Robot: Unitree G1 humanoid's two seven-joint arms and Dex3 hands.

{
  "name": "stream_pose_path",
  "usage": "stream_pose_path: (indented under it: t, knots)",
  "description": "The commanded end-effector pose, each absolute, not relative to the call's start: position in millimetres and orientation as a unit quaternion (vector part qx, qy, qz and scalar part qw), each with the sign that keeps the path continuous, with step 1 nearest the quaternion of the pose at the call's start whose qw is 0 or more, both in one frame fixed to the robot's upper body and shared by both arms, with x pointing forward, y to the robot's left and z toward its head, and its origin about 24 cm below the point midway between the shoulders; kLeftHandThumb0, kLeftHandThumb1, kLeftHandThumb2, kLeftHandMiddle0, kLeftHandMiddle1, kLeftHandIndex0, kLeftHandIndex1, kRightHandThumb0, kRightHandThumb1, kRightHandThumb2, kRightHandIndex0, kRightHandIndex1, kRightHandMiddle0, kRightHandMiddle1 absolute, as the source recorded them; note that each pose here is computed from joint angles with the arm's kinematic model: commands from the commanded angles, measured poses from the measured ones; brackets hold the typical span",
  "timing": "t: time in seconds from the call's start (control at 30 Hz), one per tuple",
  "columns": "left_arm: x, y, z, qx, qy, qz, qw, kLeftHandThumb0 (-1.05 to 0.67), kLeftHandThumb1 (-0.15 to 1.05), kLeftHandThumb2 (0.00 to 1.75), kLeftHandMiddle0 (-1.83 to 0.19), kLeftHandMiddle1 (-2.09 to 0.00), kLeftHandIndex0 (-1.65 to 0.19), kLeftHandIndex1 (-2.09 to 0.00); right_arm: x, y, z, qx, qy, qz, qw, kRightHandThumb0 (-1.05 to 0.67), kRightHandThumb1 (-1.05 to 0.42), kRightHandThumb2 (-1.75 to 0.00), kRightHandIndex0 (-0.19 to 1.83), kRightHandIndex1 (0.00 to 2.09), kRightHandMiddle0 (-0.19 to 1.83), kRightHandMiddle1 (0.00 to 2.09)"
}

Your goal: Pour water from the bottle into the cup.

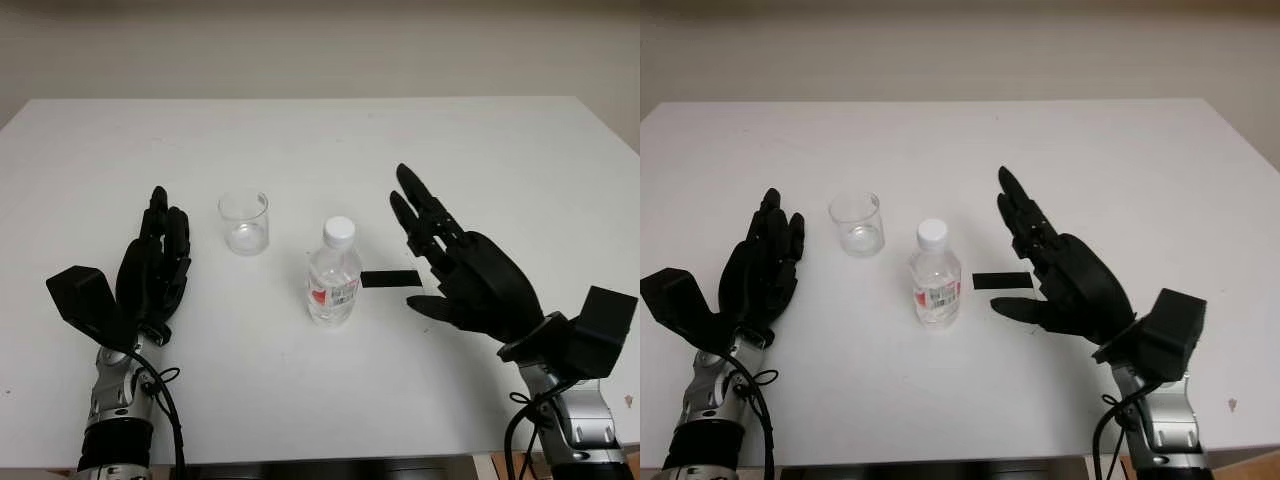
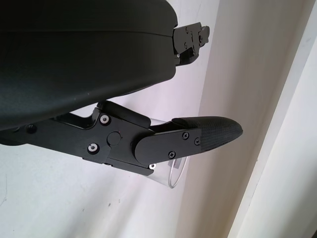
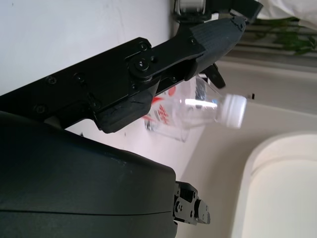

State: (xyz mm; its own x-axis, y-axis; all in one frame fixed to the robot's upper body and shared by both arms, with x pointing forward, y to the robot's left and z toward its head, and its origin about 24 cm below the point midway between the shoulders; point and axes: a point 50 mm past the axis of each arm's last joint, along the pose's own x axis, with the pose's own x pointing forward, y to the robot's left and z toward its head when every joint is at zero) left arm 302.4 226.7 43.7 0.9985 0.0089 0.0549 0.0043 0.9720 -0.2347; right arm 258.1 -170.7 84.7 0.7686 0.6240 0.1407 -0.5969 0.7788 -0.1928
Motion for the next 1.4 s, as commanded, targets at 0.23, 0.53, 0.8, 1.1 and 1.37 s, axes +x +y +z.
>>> stream_pose_path:
  t: [0.23,0.53,0.8,1.1,1.37]
  knots:
    - [297.4,225.9,32,-0.126,-0.006,0.006,0.992,-0.68,1.05,0.53,0.13,-0.05,0.16,-0.05,275,-142,63,-0.086,-0.081,0.344,0.932,-0.94,-0.90,-0.05,-0.19,0.00,-0.19,0.00]
    - [298.7,224.4,32,-0.129,-0.008,0.003,0.992,-0.69,1.05,0.53,0.15,-0.05,0.18,-0.05,282,-125,59,-0.075,-0.098,0.360,0.925,-0.96,-0.91,-0.06,-0.19,0.00,-0.19,0.00]
    - [300.9,221.9,31,-0.125,-0.005,0.009,0.992,-0.69,1.05,0.53,0.14,-0.06,0.16,-0.06,284,-121,61,-0.078,-0.110,0.371,0.919,-0.96,-0.92,-0.06,-0.19,0.00,-0.19,0.00]
    - [300.5,219.0,30,-0.133,-0.008,0.010,0.991,-0.68,1.05,0.54,0.15,-0.05,0.17,-0.05,286,-115,65,-0.055,-0.105,0.389,0.914,-0.90,-0.89,-0.05,-0.19,0.00,-0.19,0.00]
    - [297.9,217.8,28,-0.135,-0.007,0.017,0.991,-0.69,1.05,0.53,0.14,-0.05,0.17,-0.05,287,-103,72,-0.051,-0.129,0.376,0.916,-0.69,-0.85,-0.05,-0.08,1.17,-0.07,1.19]
